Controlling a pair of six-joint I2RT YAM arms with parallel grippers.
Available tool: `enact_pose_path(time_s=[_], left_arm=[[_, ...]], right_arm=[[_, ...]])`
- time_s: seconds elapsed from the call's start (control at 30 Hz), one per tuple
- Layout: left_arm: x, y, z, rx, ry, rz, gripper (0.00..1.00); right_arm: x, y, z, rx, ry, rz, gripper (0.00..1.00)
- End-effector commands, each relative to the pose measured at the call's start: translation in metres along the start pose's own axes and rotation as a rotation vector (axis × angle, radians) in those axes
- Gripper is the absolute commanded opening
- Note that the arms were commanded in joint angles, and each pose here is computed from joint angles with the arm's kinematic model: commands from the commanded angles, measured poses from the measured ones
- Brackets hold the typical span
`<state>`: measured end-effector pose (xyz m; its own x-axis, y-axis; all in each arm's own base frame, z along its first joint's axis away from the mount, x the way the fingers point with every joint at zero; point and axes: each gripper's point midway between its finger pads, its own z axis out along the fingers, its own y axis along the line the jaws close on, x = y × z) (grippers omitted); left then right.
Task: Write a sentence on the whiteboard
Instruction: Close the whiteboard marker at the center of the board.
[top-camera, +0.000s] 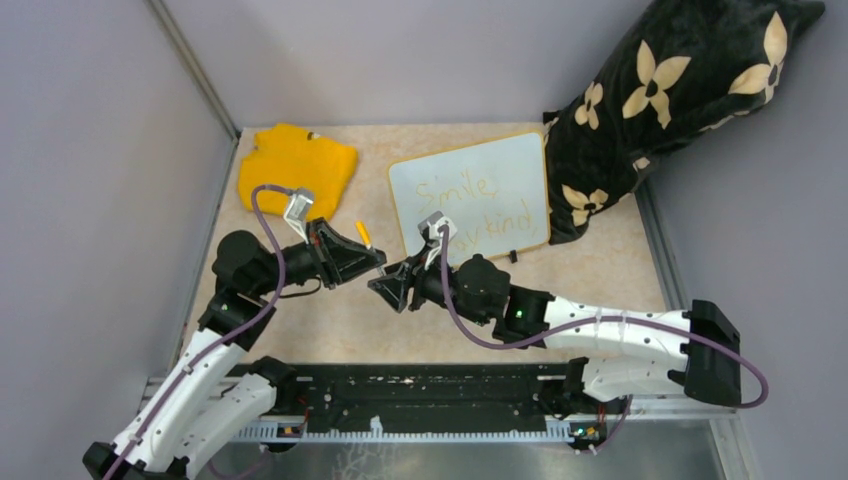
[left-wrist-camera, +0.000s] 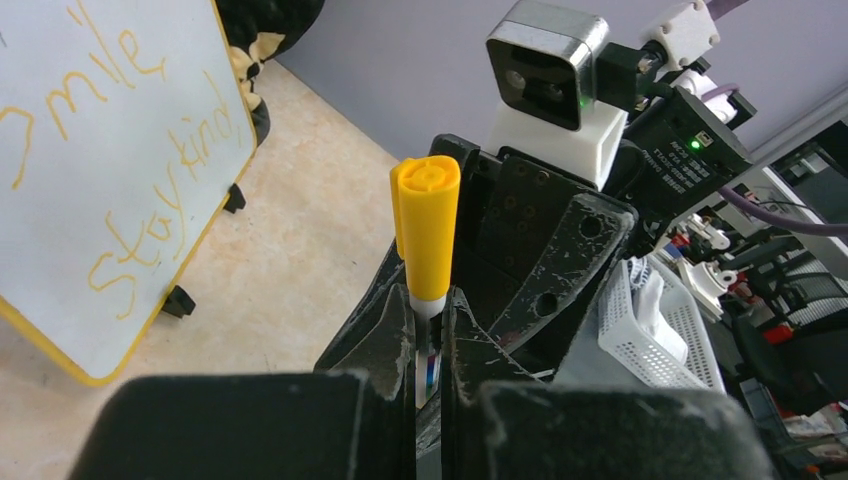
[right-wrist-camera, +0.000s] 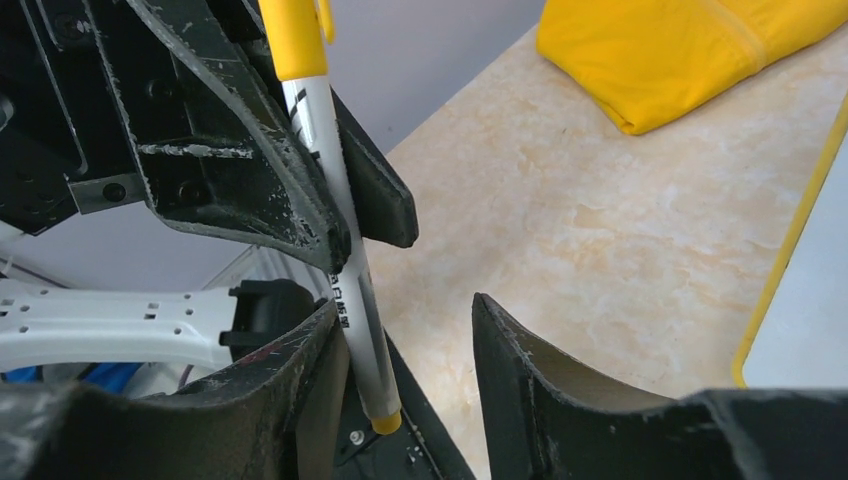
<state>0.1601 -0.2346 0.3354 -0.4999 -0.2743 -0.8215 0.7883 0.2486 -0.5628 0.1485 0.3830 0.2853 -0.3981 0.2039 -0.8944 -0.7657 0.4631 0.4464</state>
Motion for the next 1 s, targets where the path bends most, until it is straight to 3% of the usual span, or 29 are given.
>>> enact_pose_path(time_s=[0.0, 0.17, 0.27, 0.33, 0.37, 0.47, 0.57, 0.73, 0.97], left_arm=[[0.0, -0.014, -0.001, 0.075, 0.012, 0.001, 0.0], [0.0, -0.019, 0.0, 0.1, 0.029, 0.006, 0.0], [0.002, -0.019, 0.001, 0.106, 0.047, -0.008, 0.02], [0.004, -0.019, 0.002, 0.114, 0.065, -0.023, 0.08], [0.005, -0.019, 0.003, 0.116, 0.068, -0.025, 0.17], [0.003, -0.019, 0.003, 0.113, 0.06, -0.014, 0.58], [-0.007, -0.017, 0.001, 0.076, 0.011, 0.016, 0.78], [-0.03, -0.014, -0.003, -0.005, -0.104, 0.056, 0.83], [-0.052, -0.008, 0.001, -0.056, -0.183, 0.045, 0.79]], right_arm=[[-0.042, 0.019, 0.004, -0.059, -0.104, -0.013, 0.46], [-0.042, 0.02, -0.002, -0.075, -0.102, -0.052, 0.3], [-0.039, 0.019, -0.004, -0.071, -0.087, -0.056, 0.0], [-0.038, 0.019, -0.006, -0.073, -0.081, -0.057, 0.0], [-0.038, 0.019, -0.006, -0.076, -0.079, -0.058, 0.0], [-0.039, 0.019, -0.011, -0.082, -0.085, -0.062, 0.0], [-0.039, 0.017, -0.015, -0.077, -0.087, -0.067, 0.0], [-0.035, 0.018, -0.016, -0.089, -0.076, -0.065, 0.0], [-0.031, 0.022, -0.016, -0.117, -0.059, -0.068, 0.0]])
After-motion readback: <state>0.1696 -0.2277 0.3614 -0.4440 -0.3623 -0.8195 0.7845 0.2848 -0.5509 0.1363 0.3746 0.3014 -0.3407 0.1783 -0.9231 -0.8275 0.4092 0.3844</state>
